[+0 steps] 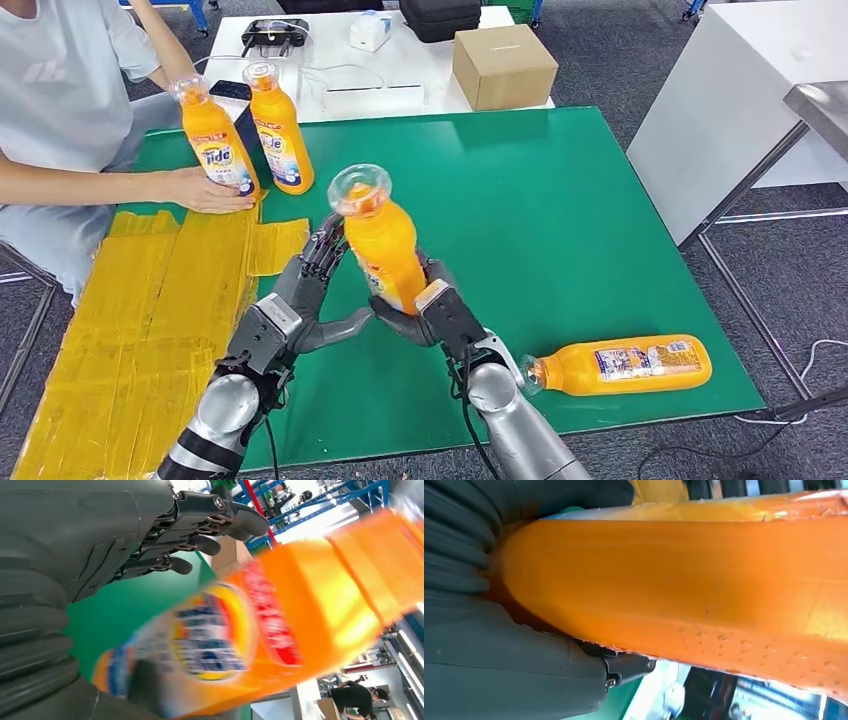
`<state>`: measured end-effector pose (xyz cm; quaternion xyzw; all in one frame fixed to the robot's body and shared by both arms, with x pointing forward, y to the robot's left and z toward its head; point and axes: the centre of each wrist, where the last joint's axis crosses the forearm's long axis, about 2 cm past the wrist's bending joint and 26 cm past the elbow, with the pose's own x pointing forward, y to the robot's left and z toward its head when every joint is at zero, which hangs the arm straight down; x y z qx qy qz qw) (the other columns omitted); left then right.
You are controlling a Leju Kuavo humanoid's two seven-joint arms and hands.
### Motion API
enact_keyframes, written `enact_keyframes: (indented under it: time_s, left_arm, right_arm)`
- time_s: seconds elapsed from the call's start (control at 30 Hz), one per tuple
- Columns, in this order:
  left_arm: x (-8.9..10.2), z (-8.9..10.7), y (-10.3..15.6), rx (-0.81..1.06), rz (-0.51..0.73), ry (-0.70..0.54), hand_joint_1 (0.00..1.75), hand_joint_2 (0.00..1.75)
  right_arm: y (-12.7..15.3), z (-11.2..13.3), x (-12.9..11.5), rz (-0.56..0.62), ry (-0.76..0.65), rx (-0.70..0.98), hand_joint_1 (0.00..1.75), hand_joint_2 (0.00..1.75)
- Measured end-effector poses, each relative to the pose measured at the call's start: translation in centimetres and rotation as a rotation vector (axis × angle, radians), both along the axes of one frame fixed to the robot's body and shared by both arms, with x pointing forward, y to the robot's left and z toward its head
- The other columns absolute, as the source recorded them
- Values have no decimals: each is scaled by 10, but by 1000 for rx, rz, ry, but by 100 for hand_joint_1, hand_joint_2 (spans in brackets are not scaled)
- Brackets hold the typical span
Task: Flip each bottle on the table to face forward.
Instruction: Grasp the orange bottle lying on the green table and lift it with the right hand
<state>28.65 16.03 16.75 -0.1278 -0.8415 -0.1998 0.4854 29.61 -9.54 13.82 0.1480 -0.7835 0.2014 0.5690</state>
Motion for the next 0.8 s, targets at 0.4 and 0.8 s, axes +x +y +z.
enact_keyframes:
  time_s: [0.4,0.8]
  left_arm:
    - [6,2,0,-3,4,-2,0,175]
    - [9,-1,-2,-3,7,13,175,175]
  right_arm:
    - [22,-6,-9,88,-42,-120,171,175]
    - [26,-7,-11,110,-65,-171,173,175]
